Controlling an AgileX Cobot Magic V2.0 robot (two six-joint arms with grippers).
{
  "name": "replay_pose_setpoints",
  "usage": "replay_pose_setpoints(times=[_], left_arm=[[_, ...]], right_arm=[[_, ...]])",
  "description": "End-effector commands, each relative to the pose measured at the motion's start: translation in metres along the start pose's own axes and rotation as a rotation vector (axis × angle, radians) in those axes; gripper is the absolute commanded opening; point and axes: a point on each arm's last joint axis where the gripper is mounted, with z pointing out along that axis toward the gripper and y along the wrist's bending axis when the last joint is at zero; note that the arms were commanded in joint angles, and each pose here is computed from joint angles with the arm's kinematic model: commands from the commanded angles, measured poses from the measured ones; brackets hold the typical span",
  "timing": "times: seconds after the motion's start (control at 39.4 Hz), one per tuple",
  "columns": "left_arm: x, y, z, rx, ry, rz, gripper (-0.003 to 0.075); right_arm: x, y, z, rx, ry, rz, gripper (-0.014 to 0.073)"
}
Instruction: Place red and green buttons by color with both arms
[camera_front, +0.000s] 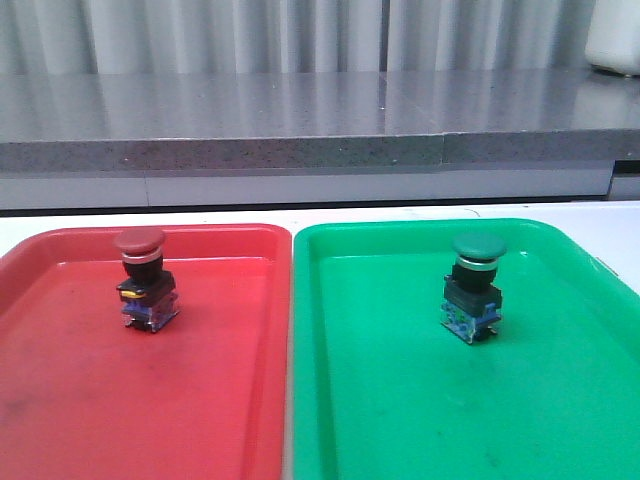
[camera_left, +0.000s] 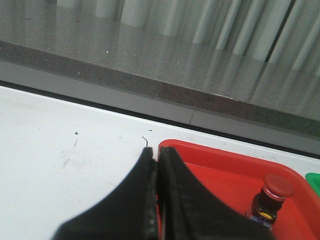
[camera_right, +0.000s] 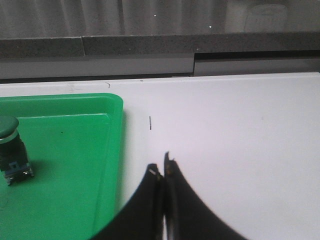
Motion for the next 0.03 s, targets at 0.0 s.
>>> replay_pose_setpoints(times=[0.0], left_arm=[[-0.0003, 0.0003, -0.0002, 0.015, -0.07, -0.009, -0.002]], right_arm=[[-0.01, 0.0003, -0.002, 0.001, -0.102, -0.013, -0.0058]])
